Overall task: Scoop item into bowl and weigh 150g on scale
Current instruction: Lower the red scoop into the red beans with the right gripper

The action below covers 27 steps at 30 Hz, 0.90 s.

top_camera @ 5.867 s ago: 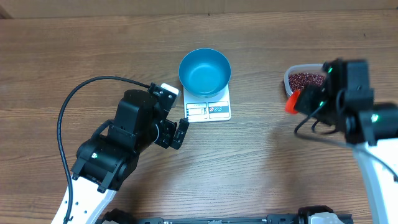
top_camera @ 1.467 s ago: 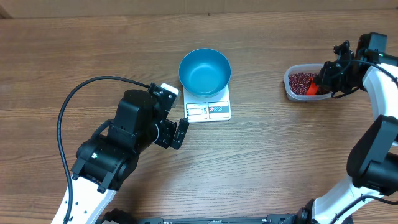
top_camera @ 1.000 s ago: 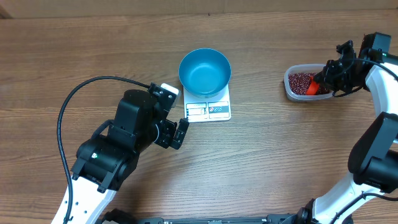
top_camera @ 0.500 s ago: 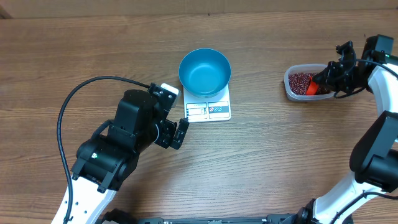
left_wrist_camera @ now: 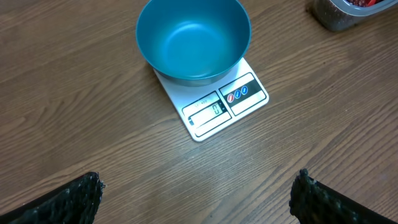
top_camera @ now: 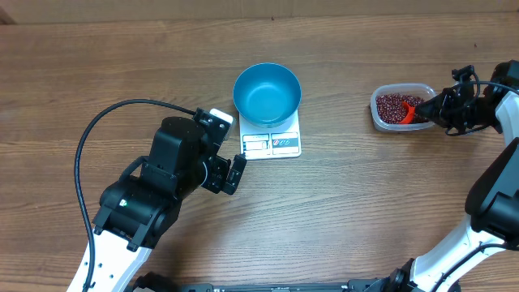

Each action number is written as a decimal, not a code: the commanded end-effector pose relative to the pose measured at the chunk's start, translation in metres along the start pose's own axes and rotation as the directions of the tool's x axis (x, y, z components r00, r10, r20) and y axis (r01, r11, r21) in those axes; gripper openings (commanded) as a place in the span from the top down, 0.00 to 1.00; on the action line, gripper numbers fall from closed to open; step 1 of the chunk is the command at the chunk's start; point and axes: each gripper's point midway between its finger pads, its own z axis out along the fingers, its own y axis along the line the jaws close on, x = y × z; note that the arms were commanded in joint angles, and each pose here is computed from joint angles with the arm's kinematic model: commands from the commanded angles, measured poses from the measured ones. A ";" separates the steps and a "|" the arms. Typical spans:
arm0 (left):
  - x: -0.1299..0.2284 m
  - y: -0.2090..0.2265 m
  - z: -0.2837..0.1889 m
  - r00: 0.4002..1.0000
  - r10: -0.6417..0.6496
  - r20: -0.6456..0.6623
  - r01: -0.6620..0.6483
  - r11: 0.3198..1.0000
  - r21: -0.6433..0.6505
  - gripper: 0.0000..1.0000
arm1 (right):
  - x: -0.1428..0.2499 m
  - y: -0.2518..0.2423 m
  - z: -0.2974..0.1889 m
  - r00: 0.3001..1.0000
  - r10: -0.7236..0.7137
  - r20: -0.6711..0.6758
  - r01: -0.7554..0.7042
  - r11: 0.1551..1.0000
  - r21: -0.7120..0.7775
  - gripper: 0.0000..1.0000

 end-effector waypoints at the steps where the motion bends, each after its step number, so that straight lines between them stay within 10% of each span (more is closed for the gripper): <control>1: -0.001 -0.001 -0.003 1.000 -0.001 0.011 0.001 1.000 -0.002 0.00 | 0.027 -0.014 0.027 0.994 0.022 -0.109 -0.019 0.999 0.027 0.96; 27: -0.001 -0.001 -0.003 1.000 -0.001 0.011 0.001 1.000 -0.002 0.00 | 0.019 -0.003 0.016 0.998 -0.020 -0.052 0.014 0.993 -0.116 0.96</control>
